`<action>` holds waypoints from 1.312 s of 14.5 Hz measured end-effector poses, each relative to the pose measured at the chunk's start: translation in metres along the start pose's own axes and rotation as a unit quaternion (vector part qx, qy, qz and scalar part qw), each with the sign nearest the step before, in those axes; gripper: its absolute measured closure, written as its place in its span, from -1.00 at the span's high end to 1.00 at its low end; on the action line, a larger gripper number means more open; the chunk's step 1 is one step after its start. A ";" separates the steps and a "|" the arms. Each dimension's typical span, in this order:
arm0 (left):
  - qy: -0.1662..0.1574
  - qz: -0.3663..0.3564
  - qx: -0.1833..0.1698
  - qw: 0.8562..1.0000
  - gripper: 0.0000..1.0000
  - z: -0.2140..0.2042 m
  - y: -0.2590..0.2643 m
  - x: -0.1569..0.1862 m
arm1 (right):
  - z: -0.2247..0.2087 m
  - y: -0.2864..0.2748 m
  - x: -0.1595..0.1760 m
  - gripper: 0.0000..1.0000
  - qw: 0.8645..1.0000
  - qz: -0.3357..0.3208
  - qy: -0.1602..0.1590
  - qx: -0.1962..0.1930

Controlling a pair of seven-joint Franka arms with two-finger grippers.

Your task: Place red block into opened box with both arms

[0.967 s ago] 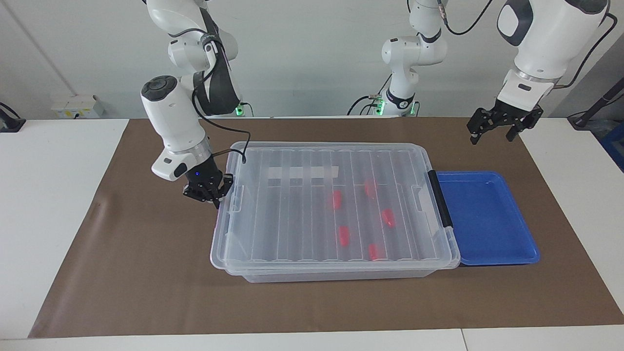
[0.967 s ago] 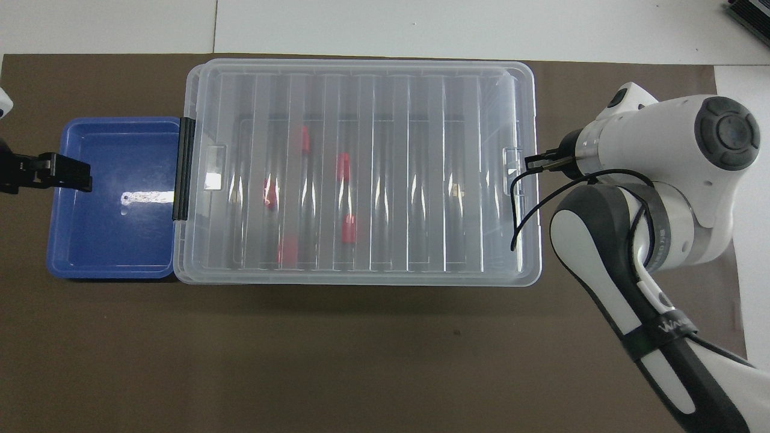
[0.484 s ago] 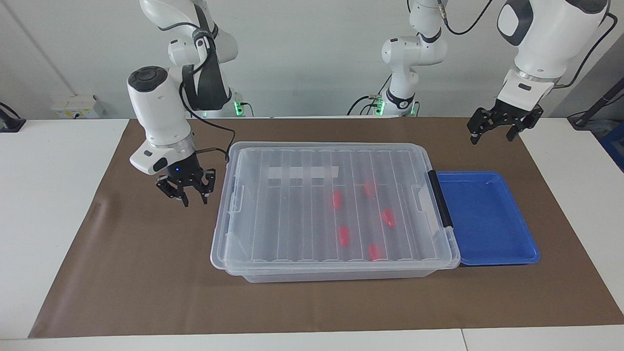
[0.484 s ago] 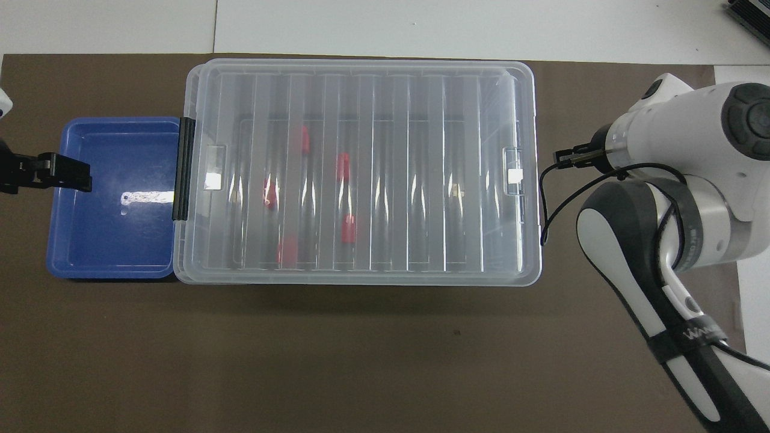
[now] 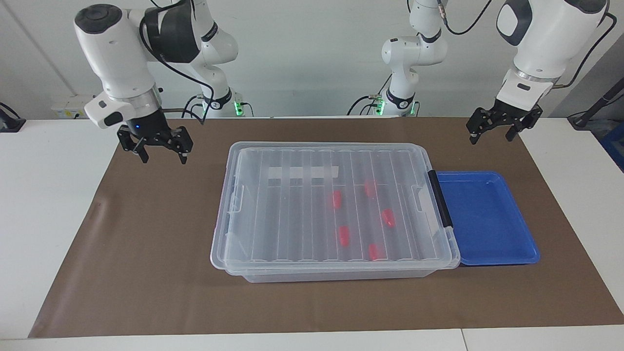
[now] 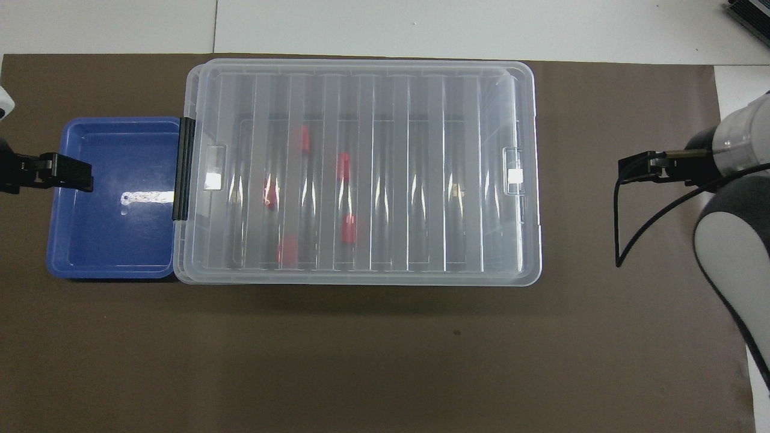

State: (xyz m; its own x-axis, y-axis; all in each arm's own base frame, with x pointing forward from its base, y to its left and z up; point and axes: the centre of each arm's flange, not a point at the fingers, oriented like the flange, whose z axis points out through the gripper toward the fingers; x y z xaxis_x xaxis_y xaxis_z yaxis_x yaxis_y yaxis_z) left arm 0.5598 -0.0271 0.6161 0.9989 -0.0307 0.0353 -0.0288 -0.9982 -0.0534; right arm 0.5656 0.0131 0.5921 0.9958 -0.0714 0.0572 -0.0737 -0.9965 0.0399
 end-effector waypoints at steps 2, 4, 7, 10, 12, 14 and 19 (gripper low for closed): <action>0.000 0.000 0.000 1.000 1.00 0.000 0.000 0.000 | -0.019 0.019 -0.013 1.00 1.000 0.015 -0.018 -0.001; 0.000 0.000 0.000 1.000 1.00 0.000 0.000 0.000 | -0.025 0.026 -0.019 1.00 0.999 0.021 -0.029 -0.001; 0.001 0.000 0.000 1.000 1.00 -0.001 0.000 0.000 | -0.023 0.021 -0.019 1.00 0.999 0.018 -0.034 0.002; 0.001 0.000 0.000 1.000 1.00 -0.001 0.000 0.000 | -0.023 0.018 -0.020 1.00 0.999 0.018 -0.036 0.014; 0.001 0.000 0.000 1.000 1.00 -0.001 0.000 0.000 | -0.023 0.016 -0.020 1.00 0.999 0.018 -0.037 0.022; 0.001 0.000 0.000 1.000 1.00 -0.001 0.000 0.000 | -0.023 0.016 -0.020 1.00 0.999 0.018 -0.037 0.022; 0.001 0.000 0.000 1.000 1.00 -0.001 0.000 0.000 | -0.023 0.016 -0.020 1.00 0.999 0.017 -0.036 0.023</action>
State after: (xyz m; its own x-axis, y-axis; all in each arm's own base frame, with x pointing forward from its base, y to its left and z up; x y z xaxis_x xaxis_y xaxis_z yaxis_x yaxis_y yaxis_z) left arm 0.5594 -0.0269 0.6171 0.9989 -0.0301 0.0370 -0.0281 -0.9982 -0.0534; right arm 0.5436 -0.0004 0.6149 0.9942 -0.1064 -0.0150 -0.1065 -0.9943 -0.0059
